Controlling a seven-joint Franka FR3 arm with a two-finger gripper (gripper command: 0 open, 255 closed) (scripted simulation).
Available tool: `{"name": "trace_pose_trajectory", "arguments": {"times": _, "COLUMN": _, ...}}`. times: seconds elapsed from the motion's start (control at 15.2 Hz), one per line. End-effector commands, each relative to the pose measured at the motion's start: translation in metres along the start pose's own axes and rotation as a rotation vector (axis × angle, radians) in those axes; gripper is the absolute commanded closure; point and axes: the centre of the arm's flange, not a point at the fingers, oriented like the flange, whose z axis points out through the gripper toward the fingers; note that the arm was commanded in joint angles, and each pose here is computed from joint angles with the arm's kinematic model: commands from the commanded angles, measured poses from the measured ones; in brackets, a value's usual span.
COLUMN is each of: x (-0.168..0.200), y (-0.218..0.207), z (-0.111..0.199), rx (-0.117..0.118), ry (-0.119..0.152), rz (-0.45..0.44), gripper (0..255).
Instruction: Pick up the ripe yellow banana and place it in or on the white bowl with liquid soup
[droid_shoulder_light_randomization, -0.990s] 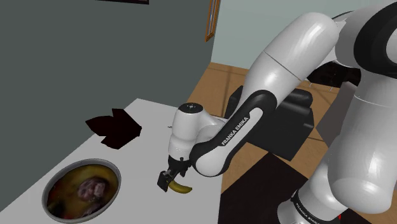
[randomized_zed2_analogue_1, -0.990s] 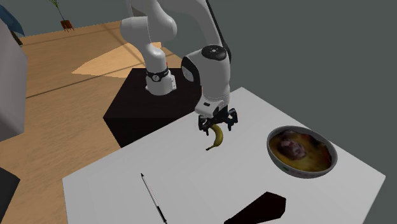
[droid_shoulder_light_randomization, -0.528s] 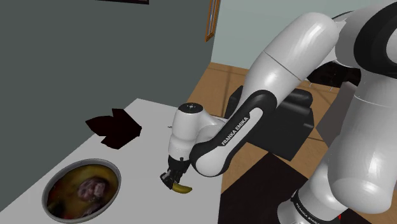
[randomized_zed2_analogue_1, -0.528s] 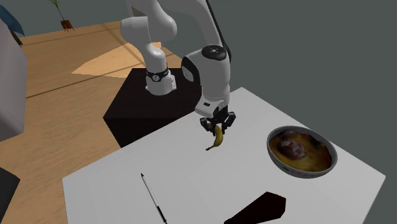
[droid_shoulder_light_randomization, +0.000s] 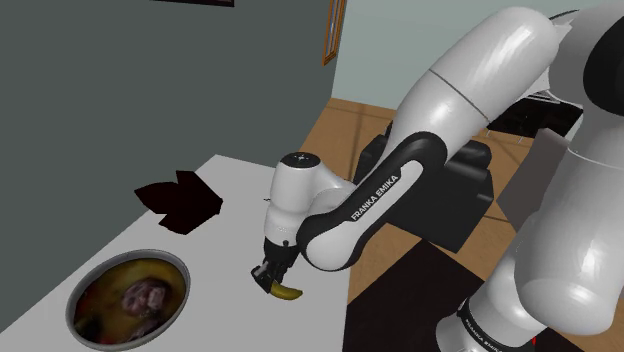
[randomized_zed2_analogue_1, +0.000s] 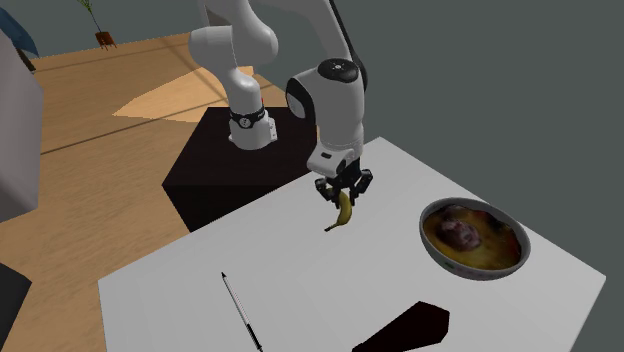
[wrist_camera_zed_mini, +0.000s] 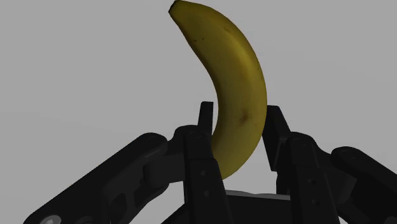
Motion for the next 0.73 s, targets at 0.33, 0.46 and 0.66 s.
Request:
{"name": "trace_pose_trajectory", "arguments": {"times": 0.33, "x": 0.001, "y": -0.003, "z": -0.037, "rx": 0.0, "ry": 0.0, "rz": 0.0, "gripper": 255}}
{"name": "trace_pose_trajectory", "arguments": {"times": 0.46, "x": 0.002, "y": -0.004, "z": -0.047, "rx": 0.0, "ry": 0.0, "rz": 0.0, "gripper": 255}}
{"name": "trace_pose_trajectory", "arguments": {"times": 0.66, "x": 0.002, "y": -0.006, "z": -0.063, "rx": 0.0, "ry": 0.0, "rz": 0.0, "gripper": 255}}
